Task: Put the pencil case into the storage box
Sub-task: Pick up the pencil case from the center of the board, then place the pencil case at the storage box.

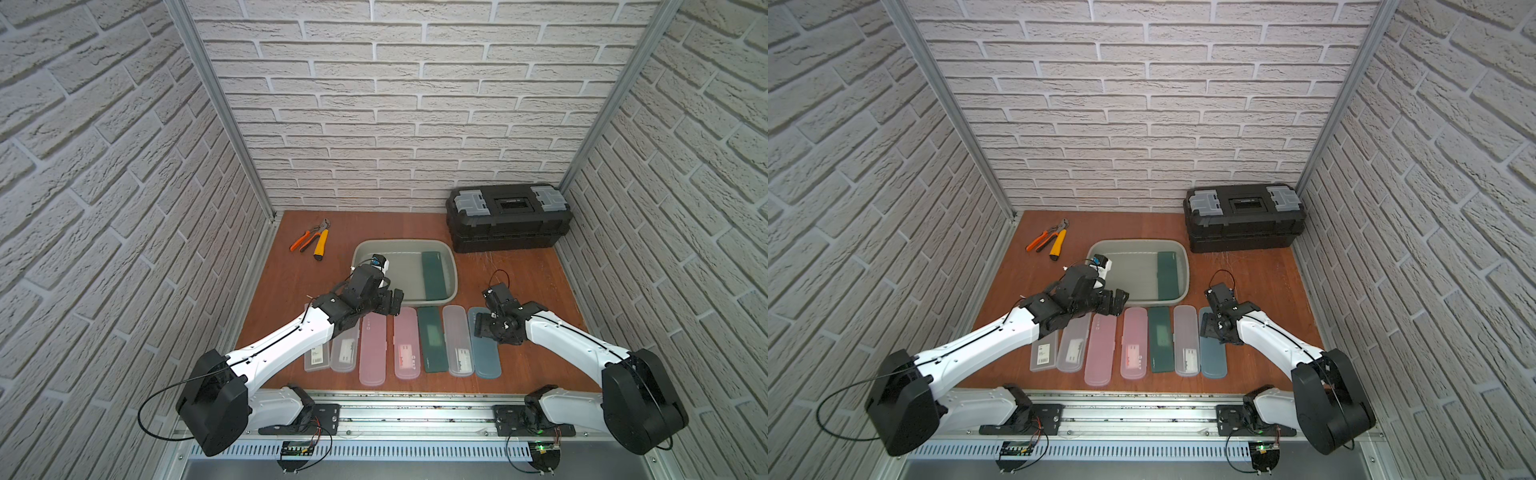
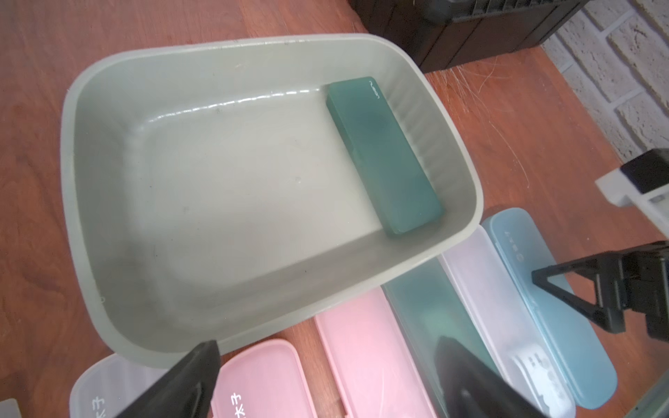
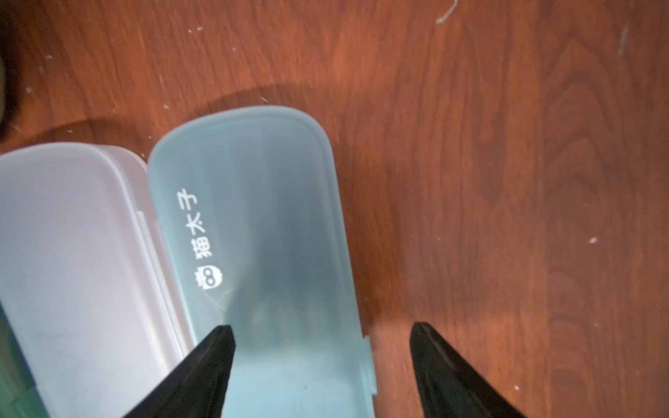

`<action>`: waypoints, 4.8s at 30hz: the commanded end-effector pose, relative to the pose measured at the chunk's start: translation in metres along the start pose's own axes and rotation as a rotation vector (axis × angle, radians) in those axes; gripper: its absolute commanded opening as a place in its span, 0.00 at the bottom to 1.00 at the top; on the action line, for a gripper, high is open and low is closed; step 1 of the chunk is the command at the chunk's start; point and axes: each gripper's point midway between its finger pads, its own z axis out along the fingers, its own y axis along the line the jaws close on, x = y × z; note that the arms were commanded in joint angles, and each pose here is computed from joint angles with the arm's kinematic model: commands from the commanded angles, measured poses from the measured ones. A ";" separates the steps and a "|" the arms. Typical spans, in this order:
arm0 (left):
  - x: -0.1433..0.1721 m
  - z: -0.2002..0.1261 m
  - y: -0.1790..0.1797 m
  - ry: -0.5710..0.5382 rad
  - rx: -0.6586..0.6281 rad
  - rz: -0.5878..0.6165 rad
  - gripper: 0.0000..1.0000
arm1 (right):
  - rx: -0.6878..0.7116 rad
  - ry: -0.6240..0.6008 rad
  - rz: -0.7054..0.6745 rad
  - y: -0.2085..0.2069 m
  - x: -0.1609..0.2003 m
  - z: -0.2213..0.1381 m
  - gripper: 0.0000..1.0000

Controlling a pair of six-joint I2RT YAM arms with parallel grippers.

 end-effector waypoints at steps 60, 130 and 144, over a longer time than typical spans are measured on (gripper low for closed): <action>-0.030 -0.021 -0.002 -0.144 -0.004 0.011 0.98 | 0.022 0.151 -0.006 -0.014 0.034 0.012 0.98; -0.124 0.009 0.082 -0.148 0.316 -0.102 0.98 | -0.195 -0.106 -0.312 0.228 -0.134 -0.045 0.62; -0.129 0.002 0.089 -0.184 0.275 -0.092 0.98 | -0.081 -0.095 -0.282 0.246 -0.136 0.007 0.64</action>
